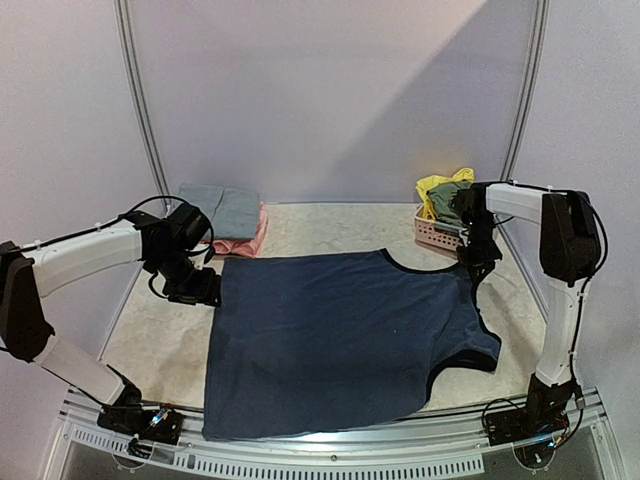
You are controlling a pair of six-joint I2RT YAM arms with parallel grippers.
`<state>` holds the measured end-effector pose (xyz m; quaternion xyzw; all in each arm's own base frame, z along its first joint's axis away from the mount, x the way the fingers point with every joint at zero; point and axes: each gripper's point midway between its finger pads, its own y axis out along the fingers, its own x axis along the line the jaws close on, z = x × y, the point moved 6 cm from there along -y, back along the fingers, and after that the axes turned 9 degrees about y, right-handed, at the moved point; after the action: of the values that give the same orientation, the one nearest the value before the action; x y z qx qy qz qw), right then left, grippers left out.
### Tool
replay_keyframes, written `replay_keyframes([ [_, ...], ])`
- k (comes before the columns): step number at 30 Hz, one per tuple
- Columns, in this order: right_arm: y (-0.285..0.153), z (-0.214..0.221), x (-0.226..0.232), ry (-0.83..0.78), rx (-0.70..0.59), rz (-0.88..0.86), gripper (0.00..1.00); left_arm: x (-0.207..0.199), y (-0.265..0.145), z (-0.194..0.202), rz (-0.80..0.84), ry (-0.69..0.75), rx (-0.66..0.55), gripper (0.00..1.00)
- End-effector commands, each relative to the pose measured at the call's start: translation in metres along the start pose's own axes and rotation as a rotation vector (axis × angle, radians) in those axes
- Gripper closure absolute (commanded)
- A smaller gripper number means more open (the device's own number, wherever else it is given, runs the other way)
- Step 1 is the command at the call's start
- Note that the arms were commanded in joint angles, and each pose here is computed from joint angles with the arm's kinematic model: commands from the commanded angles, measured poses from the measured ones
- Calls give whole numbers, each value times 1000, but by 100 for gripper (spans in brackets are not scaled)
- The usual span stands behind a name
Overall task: Fold and stack the mixed laundry pile
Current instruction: Move the bin to the corner of the board.
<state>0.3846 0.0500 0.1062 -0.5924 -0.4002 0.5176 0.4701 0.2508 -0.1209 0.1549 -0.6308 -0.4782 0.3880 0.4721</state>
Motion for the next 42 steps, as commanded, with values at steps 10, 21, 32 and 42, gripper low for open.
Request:
replay_keyframes([
  [10, -60, 25, 12, 108, -96, -428, 60, 5, -14, 6, -3, -45, -50, 36],
  [21, -76, 26, -18, 320, -125, -484, 50, 7, -13, 17, 11, -72, -59, 36],
  [32, -44, -53, -111, 779, -183, -446, 52, 8, -16, 22, 8, -57, -50, 36],
  [42, -1, -80, -152, 963, -192, -223, 74, 9, -16, 26, 0, -27, -32, 36],
])
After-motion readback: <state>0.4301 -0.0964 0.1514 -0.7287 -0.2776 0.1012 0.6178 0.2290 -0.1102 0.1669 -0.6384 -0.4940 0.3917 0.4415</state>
